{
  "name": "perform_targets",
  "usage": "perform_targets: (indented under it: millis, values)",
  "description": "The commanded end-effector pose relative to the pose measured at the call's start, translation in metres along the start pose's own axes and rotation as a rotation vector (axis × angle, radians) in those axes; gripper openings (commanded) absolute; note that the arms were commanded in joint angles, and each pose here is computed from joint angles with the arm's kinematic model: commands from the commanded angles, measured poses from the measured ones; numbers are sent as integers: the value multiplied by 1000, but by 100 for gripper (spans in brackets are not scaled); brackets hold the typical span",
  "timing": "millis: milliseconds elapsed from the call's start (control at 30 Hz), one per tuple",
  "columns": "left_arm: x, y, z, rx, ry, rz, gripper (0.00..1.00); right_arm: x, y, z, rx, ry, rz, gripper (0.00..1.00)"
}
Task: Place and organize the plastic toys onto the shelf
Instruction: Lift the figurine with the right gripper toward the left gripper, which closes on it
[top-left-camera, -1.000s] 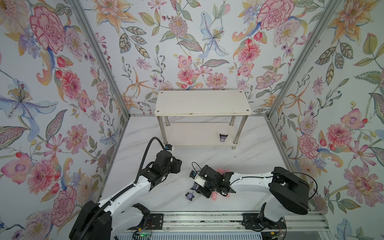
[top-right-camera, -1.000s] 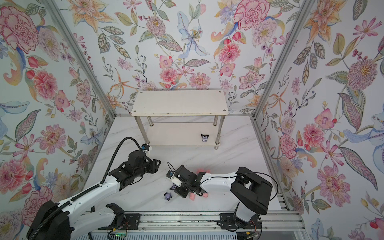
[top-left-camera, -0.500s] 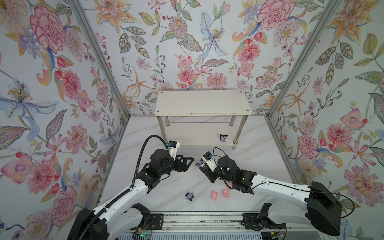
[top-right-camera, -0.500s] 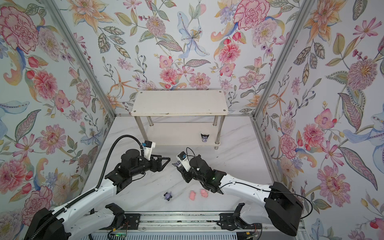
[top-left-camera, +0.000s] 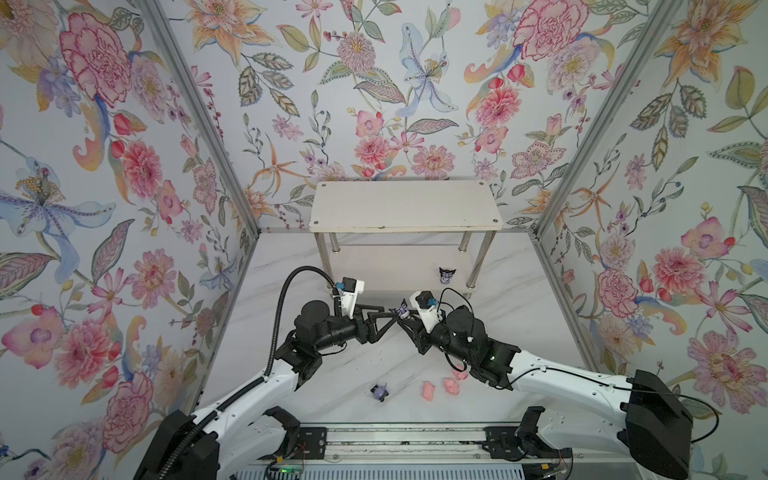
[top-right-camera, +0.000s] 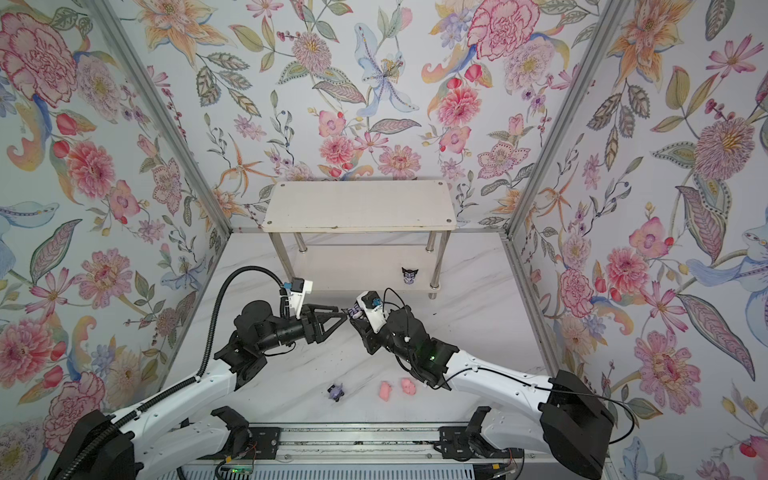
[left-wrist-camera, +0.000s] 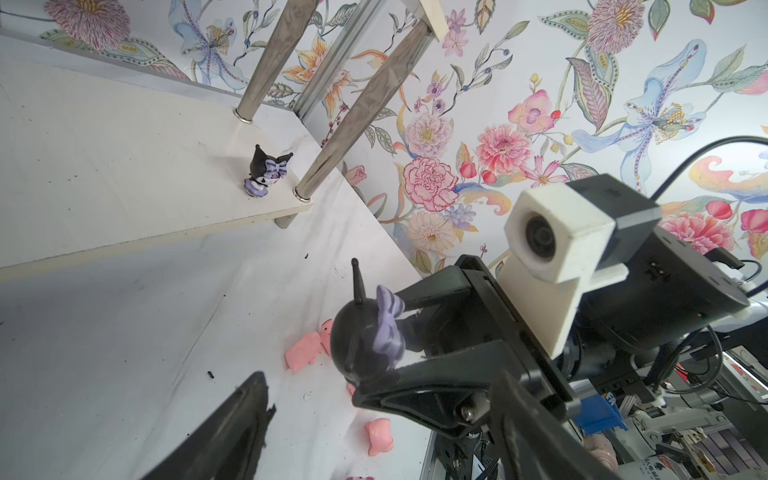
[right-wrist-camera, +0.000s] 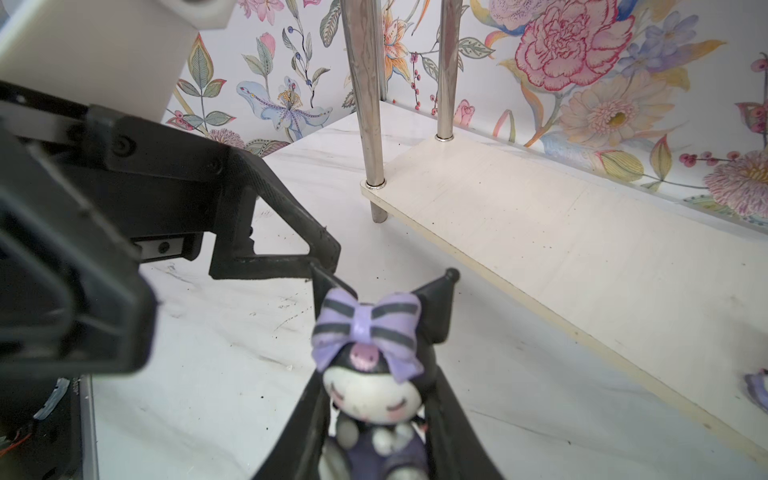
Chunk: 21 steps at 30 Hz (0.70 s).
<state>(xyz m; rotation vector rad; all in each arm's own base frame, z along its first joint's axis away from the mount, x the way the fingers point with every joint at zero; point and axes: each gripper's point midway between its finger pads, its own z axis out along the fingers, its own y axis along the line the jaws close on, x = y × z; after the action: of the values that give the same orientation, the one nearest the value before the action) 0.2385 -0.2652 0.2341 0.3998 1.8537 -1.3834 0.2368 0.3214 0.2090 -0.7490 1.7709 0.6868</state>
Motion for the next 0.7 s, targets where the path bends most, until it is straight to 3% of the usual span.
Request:
perform_targets:
  millis: [0, 333, 467, 667]
  values:
    - [-3, -9, 10, 29, 21, 26, 80, -16, 7, 0, -30, -50, 15, 9]
    - [-5, -5, 25, 32, 46, 18, 53, -18, 12, 1, -36, -55, -9, 9]
    - [-3, -6, 31, 52, 59, 8, 48, -21, 14, 6, -37, -52, -26, 9]
    - [-4, -9, 32, 49, 67, 29, 13, -21, 14, 6, -34, -56, -34, 10]
